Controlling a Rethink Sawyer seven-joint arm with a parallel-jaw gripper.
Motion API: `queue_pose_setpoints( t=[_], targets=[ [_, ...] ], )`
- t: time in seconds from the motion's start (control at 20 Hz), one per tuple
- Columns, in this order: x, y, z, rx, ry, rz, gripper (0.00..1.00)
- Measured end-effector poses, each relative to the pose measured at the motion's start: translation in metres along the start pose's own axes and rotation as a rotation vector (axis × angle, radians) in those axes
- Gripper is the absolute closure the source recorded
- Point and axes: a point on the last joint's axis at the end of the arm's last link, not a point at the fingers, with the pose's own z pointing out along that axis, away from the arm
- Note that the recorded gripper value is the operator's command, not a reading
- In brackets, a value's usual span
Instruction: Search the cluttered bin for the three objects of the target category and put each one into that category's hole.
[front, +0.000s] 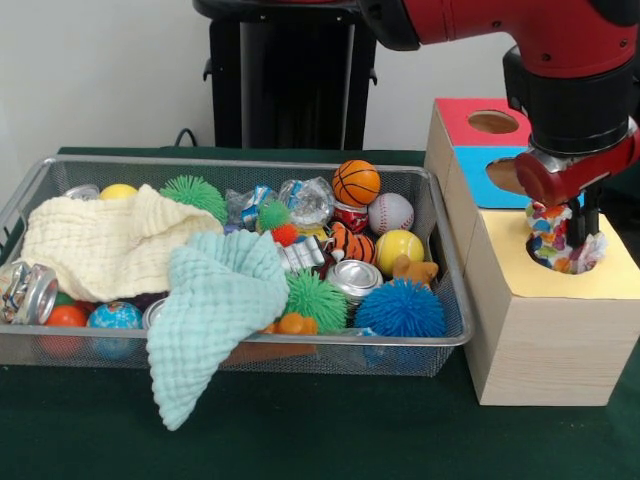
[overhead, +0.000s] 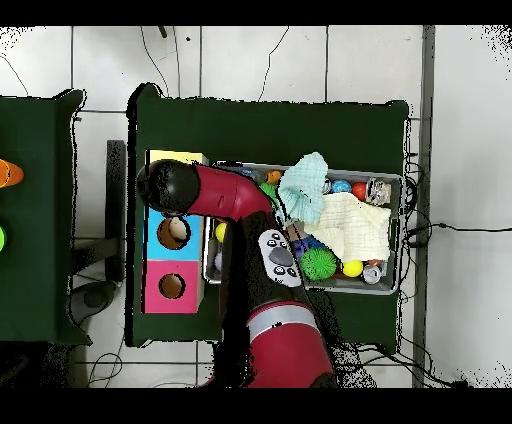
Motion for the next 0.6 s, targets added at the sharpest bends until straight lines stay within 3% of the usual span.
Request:
queue_pose_setpoints(
  t=[0.6],
  targets=[
    [-0.0036,0.0051,0.0,0.073,0.008,-0.035,1.0]
  ],
)
